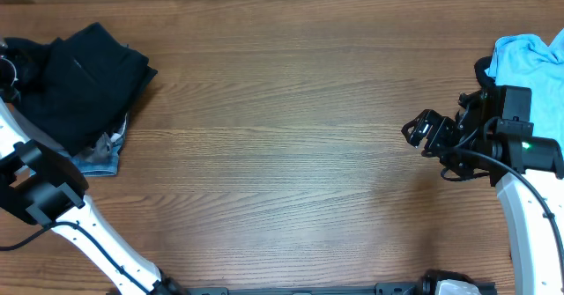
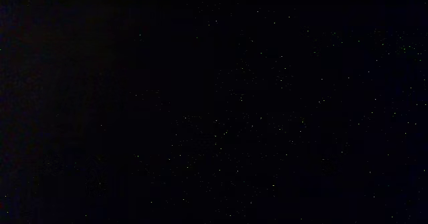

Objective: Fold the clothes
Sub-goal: 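Carry the folded black garment left with the left gripper onto the stack, then press and adjust the black garment on the stack with the left gripper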

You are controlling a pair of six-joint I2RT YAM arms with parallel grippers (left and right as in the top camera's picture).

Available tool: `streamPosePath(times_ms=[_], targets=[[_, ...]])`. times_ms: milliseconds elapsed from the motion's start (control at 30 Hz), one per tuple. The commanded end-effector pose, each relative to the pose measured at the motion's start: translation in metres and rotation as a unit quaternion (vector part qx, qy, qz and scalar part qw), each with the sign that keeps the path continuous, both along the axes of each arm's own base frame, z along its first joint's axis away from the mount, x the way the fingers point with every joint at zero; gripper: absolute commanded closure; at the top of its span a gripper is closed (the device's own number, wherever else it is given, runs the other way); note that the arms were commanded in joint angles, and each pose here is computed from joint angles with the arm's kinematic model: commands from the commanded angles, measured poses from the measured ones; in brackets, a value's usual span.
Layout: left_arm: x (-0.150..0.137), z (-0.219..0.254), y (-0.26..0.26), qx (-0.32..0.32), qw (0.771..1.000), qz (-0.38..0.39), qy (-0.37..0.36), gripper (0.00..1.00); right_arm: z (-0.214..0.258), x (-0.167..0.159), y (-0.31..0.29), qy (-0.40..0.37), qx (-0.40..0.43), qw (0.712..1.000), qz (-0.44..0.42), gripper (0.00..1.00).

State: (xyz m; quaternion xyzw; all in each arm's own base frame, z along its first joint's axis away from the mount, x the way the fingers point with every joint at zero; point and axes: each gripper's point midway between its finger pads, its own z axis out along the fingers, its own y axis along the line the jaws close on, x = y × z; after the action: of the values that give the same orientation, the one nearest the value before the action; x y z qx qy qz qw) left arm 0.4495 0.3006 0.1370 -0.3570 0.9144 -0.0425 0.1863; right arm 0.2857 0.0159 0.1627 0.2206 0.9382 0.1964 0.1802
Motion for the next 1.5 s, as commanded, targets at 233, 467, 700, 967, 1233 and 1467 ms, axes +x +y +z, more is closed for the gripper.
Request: streamPosePath(times_ms=[233, 467, 700, 967, 1233, 1467], targets=[[-0.042, -0.03, 0.045, 0.053, 0.987, 0.12, 0.094, 0.94, 0.001, 0.001, -0.002, -0.003, -0.004, 1.0, -0.001, 0.0], [-0.064, -0.033, 0.058, 0.054, 0.976, 0.176, 0.117, 0.2, 0.001, 0.001, -0.002, -0.003, -0.004, 1.0, -0.001, 0.0], [-0.051, -0.015, 0.047, -0.03, 0.985, 0.165, 0.039, 0.11, 0.001, 0.001, -0.002, -0.003, -0.004, 1.0, -0.001, 0.0], [-0.038, 0.102, 0.033, -0.007, 0.985, 0.144, -0.099, 0.08, 0.001, 0.001, -0.002, -0.003, -0.004, 1.0, -0.001, 0.0], [-0.041, 0.148, -0.003, -0.043, 0.982, 0.097, -0.154, 0.78, 0.001, 0.001, -0.002, -0.003, -0.004, 1.0, -0.001, 0.0], [-0.042, 0.109, -0.064, -0.156, 0.98, -0.04, -0.113, 0.96, 0.001, 0.001, -0.002, -0.003, -0.004, 1.0, -0.001, 0.0]])
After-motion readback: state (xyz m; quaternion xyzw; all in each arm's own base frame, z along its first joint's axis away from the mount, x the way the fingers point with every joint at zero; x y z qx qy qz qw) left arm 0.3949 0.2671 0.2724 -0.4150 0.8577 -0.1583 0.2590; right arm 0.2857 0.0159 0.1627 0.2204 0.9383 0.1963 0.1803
